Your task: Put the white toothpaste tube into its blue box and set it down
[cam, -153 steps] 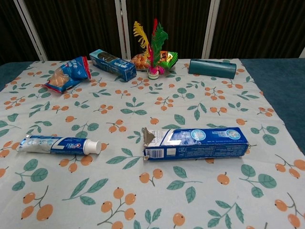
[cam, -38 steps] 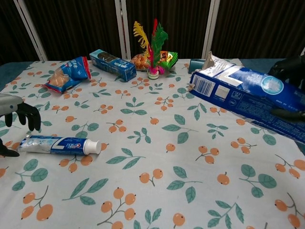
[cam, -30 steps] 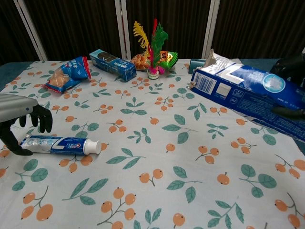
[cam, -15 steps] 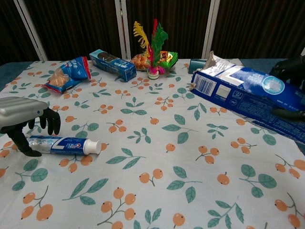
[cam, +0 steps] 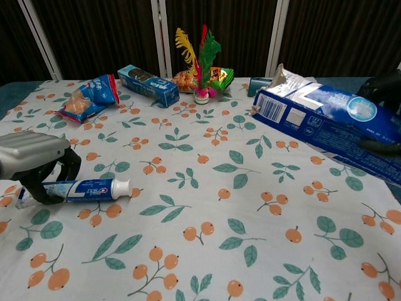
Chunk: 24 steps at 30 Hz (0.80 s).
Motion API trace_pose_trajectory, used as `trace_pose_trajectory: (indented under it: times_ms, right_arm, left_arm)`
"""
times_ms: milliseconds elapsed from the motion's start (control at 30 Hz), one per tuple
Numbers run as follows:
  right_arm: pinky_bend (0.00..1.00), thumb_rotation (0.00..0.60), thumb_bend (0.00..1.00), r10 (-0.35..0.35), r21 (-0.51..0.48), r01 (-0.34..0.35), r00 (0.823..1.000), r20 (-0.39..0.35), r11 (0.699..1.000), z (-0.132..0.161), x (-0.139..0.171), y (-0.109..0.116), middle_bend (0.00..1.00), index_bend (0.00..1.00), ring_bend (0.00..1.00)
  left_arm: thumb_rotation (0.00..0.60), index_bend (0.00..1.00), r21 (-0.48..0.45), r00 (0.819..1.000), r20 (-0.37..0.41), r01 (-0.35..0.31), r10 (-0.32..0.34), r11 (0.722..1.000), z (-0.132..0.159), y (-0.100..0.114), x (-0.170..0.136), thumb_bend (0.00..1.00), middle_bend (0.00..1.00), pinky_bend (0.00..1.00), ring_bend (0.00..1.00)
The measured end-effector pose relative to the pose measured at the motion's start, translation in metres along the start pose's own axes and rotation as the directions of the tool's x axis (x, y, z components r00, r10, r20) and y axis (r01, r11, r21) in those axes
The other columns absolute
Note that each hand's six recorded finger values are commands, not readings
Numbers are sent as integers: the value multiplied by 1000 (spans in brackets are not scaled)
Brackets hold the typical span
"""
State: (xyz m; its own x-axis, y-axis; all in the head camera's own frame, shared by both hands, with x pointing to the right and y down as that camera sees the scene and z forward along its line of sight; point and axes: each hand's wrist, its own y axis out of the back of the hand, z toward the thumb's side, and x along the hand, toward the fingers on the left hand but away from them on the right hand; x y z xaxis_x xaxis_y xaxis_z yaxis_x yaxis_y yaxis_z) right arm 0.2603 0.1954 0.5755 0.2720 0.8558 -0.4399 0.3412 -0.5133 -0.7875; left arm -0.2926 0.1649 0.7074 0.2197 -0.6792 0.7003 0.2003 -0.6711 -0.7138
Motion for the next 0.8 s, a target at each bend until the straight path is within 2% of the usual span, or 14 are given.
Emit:
trace_pose_trajectory:
  times_ms: [233,333,433,533,567,633,667,800]
  right_arm:
    - [609,600,425,-8,-10,8,1000,-5,1000,3,0,3,620,589,596]
    - [609,600,427,-12,-17,12,1000,-7,1000,4,0,4,620,589,596]
    - [609,600,429,-10,-24,10,1000,-10,1000,6,0,4,620,589,596]
    - [609,600,429,-5,-24,4,1000,-17,1000,8,2,3,620,589,596]
    - [609,600,430,-3,-25,3,1000,-19,1000,8,2,3,620,589,596]
    - [609,600,430,0,-27,-1,1000,-23,1000,10,3,2,620,589,596]
    - [609,600,430,1,-27,-2,1000,-25,1000,11,3,2,620,589,596]
    - [609,600,433,1,-36,-2,999,-34,999,15,4,2,620,589,596]
  left_arm:
    - [600,713,27,995,29,-98,97,995,-7,30,2,511,746,713,671]
    - [600,714,60,987,56,-152,149,987,-9,50,4,511,746,713,671]
    - [600,716,102,972,96,-223,213,969,-9,76,7,511,746,713,671]
    - [600,716,143,947,153,-306,284,941,-8,111,9,510,746,713,671]
    - [600,716,157,930,185,-348,318,924,-6,130,10,511,746,713,671]
    - [600,717,167,912,219,-385,347,908,-3,150,11,511,746,713,671]
    - [600,718,173,898,243,-411,366,895,1,164,12,511,746,713,672]
    - [600,719,194,855,322,-479,406,856,17,201,12,511,746,713,672]
